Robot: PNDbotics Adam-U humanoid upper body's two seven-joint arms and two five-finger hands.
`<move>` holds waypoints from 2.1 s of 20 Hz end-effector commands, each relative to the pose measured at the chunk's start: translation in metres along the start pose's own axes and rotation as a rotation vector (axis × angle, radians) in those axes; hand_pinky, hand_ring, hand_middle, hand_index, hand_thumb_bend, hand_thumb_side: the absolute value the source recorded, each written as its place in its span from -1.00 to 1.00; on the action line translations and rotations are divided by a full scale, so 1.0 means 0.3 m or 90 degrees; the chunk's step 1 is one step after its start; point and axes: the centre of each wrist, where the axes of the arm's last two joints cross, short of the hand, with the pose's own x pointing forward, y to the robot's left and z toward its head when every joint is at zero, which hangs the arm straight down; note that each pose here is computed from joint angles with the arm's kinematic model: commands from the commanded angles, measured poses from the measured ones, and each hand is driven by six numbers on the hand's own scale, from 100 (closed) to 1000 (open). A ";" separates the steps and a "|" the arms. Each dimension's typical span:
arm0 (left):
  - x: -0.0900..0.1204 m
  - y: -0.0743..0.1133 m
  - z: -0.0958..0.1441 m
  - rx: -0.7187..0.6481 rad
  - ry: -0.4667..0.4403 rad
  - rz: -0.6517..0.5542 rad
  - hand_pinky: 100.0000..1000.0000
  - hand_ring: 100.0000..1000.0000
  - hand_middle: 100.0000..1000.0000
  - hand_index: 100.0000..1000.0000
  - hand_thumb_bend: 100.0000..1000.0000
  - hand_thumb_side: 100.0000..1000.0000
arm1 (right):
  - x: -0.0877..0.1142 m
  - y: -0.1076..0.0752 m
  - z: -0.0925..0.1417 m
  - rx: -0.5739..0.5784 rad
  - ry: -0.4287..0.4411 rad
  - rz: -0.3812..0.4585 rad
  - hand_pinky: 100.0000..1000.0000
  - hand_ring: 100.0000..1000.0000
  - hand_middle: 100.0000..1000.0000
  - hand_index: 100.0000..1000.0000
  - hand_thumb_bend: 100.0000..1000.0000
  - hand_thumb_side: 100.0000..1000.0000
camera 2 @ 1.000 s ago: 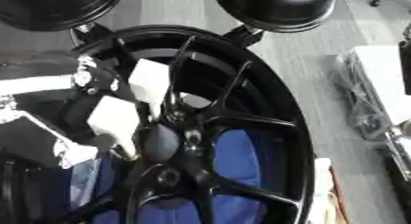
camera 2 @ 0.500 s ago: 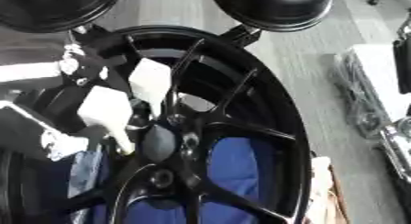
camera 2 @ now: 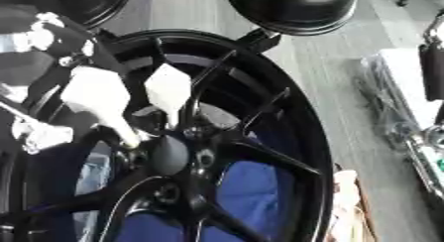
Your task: Pull the pin out of the wheel hub.
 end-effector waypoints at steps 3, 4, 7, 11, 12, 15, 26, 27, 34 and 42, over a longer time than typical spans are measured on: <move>-0.017 0.075 0.089 0.088 0.015 0.000 -0.04 -0.69 -0.80 -0.32 -1.00 -0.78 | 0.025 -0.019 -0.024 -0.017 -0.024 0.018 -0.12 0.16 0.32 0.00 -1.00 0.00; -0.022 0.081 0.102 0.102 0.019 0.004 -0.04 -0.69 -0.81 -0.32 -1.00 -0.78 | 0.024 -0.019 -0.024 -0.017 -0.024 0.018 -0.12 0.16 0.32 0.00 -1.00 0.00; -0.039 0.101 0.142 0.149 0.034 0.014 -0.05 -0.70 -0.82 -0.32 -1.00 -0.78 | 0.022 -0.021 -0.024 -0.018 -0.024 0.021 -0.12 0.16 0.32 0.00 -1.00 0.00; -0.076 0.124 0.222 0.230 0.094 0.031 -0.06 -0.71 -0.83 -0.32 -1.00 -0.76 | 0.021 -0.027 -0.028 -0.020 -0.025 0.030 -0.12 0.16 0.32 0.00 -1.00 -0.02; -0.089 0.129 0.251 0.260 0.121 0.038 -0.06 -0.71 -0.83 -0.32 -1.00 -0.76 | 0.021 -0.030 -0.030 -0.022 -0.026 0.033 -0.12 0.16 0.32 0.00 -1.00 -0.02; -0.131 0.135 0.330 0.344 0.207 0.065 -0.07 -0.72 -0.84 -0.33 -1.00 -0.72 | 0.021 -0.038 -0.038 -0.029 -0.029 0.041 -0.11 0.17 0.32 0.00 -1.00 -0.04; -0.421 0.089 0.527 0.528 0.467 0.153 -0.08 -0.73 -0.85 -0.33 -1.00 -0.67 | 0.020 -0.053 -0.050 -0.044 -0.034 0.058 -0.10 0.17 0.32 0.01 -1.00 -0.07; -0.449 0.079 0.543 0.536 0.486 0.157 -0.08 -0.73 -0.84 -0.33 -1.00 -0.67 | 0.020 -0.054 -0.051 -0.045 -0.035 0.059 -0.10 0.17 0.33 0.01 -1.00 -0.07; -0.628 -0.019 0.621 0.543 0.621 0.154 -0.02 -0.62 -0.73 -0.23 -1.00 -0.81 | 0.026 -0.053 -0.058 -0.050 -0.041 0.058 -0.10 0.17 0.33 0.02 -1.00 -0.08; -0.761 -0.155 0.650 0.470 0.698 0.176 0.23 -0.18 -0.21 0.16 -1.00 -0.83 | 0.030 -0.050 -0.060 -0.052 -0.043 0.052 -0.10 0.17 0.33 0.02 -1.00 -0.11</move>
